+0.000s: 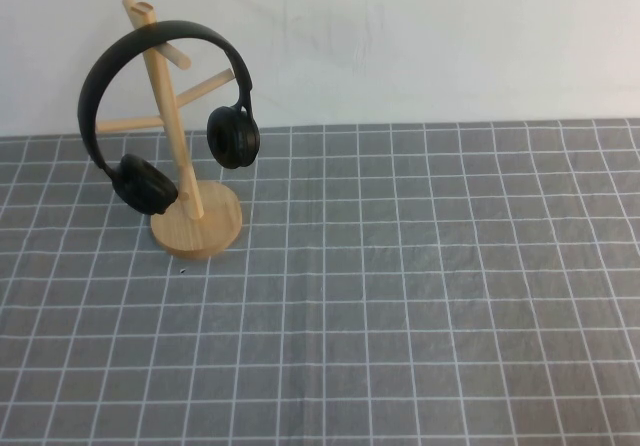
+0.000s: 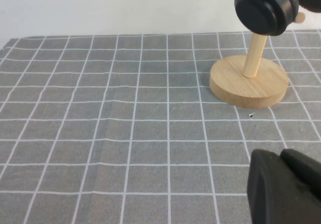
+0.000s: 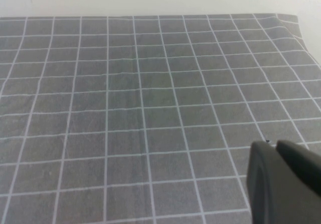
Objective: Take out the headphones from the headphone stand
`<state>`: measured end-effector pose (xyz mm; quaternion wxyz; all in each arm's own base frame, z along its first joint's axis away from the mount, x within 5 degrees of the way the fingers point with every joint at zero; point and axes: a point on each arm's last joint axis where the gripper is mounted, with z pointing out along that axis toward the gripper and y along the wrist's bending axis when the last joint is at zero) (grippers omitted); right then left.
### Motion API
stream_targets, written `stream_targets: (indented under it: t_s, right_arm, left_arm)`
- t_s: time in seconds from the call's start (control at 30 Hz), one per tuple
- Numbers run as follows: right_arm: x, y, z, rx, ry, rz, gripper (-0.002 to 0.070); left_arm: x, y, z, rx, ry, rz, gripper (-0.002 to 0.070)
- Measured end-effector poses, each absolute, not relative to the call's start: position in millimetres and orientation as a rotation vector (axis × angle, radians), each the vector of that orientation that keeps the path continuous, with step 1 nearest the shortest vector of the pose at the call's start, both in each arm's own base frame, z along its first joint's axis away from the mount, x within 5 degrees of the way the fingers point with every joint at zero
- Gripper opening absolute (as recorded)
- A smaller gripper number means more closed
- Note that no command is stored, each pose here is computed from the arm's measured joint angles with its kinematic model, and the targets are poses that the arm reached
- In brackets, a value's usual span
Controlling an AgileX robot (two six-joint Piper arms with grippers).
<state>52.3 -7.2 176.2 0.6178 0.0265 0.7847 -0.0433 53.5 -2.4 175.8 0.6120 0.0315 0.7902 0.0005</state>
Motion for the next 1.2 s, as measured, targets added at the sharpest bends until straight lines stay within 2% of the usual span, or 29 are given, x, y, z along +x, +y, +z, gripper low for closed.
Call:
stream_targets:
  t_s: [0.57,0.7,0.87,1.1,1.2]
  right_arm:
    - [52.3,-7.2,176.2,0.061,1.806,-0.100,-0.0006]
    - [52.3,-7.2,176.2,0.061,1.806,-0.100,-0.0006]
    - [52.3,-7.2,176.2,0.061,1.806,-0.100,-0.0006]
    - [52.3,-7.2,176.2,0.061,1.806,-0.100,-0.0006]
    - [52.3,-7.2,176.2,0.061,1.806,-0.100,-0.0006]
  left_arm:
    - [53.6,-2.3,176.2,0.075,1.818,0.004,0.0001]
    - [54.7,-2.3,181.2,0.069,1.762,0.002,0.0001]
    - [56.4,-1.9,201.1,0.032,1.543,-0.020,0.0001]
    - [46.0,1.0,241.1,-0.117,1.080,-0.196,0.0001]
    - [38.7,1.6,252.8,-0.123,0.928,-0.232,0.0001]
